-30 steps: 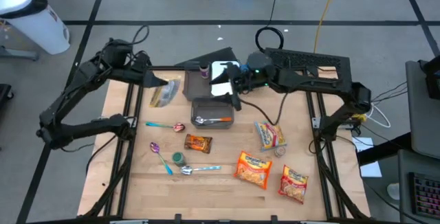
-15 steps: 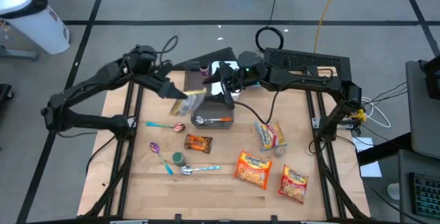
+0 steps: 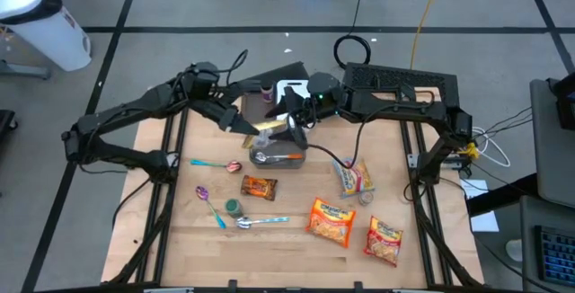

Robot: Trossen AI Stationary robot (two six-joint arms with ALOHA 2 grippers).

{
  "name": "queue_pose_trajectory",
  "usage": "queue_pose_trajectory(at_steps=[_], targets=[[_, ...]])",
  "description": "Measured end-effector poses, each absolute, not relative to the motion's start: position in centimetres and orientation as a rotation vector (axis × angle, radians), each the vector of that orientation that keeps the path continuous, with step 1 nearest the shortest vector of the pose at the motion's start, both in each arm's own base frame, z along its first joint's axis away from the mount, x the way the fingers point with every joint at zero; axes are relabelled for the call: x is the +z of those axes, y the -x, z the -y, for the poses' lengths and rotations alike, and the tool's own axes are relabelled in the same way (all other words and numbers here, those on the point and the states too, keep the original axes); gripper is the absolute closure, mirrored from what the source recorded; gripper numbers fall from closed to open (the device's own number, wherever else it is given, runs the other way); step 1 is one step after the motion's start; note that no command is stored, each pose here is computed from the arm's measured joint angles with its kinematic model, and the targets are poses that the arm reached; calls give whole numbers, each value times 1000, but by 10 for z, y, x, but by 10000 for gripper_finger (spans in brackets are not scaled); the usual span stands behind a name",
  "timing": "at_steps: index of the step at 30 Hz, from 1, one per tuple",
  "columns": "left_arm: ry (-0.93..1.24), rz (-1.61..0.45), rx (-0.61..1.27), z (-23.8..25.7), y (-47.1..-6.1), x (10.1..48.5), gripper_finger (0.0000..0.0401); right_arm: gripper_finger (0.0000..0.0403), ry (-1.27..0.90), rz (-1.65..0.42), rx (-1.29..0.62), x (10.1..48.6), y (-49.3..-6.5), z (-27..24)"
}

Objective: Pick & Place Food Item
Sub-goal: Put the yellow noodle pack into the white bin

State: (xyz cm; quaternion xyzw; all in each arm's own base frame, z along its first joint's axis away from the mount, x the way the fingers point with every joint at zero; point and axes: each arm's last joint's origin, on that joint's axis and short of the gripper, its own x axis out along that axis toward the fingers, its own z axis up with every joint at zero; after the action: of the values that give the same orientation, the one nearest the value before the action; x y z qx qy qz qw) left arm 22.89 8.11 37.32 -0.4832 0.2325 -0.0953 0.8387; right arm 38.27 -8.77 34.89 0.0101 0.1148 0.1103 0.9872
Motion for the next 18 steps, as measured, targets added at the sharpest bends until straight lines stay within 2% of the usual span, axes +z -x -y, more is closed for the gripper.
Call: queue_pose_trajectory(at_steps=[18], targets=[[1022,-492,-204,-81,-229,373,401,184,-30,-238,227,348,-382,88]])
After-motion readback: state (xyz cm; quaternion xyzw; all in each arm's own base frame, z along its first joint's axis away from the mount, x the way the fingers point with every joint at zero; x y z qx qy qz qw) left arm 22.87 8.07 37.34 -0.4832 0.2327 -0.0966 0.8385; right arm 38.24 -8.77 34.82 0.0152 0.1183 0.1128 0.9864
